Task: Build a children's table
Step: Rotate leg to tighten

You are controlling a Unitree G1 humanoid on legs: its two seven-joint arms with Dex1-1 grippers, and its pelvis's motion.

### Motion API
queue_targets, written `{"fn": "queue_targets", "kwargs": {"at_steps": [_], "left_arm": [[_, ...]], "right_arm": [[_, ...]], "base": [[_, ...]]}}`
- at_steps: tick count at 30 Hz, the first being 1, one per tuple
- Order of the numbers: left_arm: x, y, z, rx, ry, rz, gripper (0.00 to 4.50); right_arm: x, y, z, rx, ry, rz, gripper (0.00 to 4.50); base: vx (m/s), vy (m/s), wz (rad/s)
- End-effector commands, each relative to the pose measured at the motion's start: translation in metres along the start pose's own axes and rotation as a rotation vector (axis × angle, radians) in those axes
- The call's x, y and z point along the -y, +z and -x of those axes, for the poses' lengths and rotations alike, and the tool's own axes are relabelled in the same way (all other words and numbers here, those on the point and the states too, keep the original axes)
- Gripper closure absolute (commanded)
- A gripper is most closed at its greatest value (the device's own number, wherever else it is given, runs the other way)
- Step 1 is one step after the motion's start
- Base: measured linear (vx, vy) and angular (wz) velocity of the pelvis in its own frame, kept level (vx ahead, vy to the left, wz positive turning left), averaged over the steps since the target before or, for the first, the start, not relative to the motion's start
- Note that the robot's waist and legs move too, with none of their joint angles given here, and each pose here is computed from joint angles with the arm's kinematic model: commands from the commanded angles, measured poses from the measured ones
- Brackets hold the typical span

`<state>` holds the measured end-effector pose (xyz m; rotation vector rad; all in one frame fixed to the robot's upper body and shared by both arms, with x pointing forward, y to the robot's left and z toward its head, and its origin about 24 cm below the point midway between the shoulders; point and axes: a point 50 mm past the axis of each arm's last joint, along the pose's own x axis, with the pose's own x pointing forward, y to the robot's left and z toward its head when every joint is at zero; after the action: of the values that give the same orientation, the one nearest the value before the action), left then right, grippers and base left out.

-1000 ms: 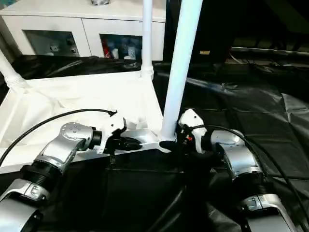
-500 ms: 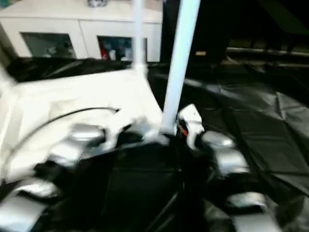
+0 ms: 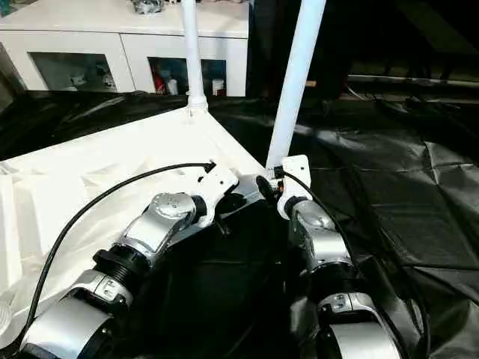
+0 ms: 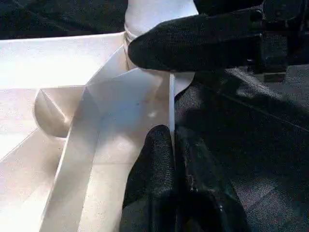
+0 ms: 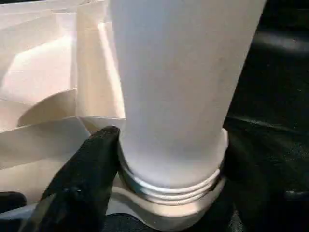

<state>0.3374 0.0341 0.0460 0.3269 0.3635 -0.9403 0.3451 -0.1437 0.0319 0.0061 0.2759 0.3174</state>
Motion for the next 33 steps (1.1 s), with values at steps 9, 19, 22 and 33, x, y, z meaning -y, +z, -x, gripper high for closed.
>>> {"fn": "queue_targets", "kwargs": {"at_steps": [9,19,22,33], "left_arm": [[-0.008,-0.001,0.011,0.024,-0.100,-0.062,4.50],[-0.014,-0.011,0.046,0.029,-0.389,-0.114,4.50],[-0.015,-0.013,0.051,0.021,-0.413,-0.116,4.50],[-0.018,-0.020,0.065,0.011,-0.465,-0.097,4.50]], "right_arm": [[0.013,0.018,0.020,-0.012,0.295,0.187,0.43],[0.019,0.018,0.050,-0.117,0.637,0.300,0.43],[0.017,0.017,0.052,-0.134,0.672,0.307,0.43],[0.014,0.013,0.055,-0.188,0.775,0.305,1.23]], "base": [[0.000,0.000,0.00],[0.000,0.000,0.00],[0.000,0.000,0.00],[0.000,0.000,0.00]]}}
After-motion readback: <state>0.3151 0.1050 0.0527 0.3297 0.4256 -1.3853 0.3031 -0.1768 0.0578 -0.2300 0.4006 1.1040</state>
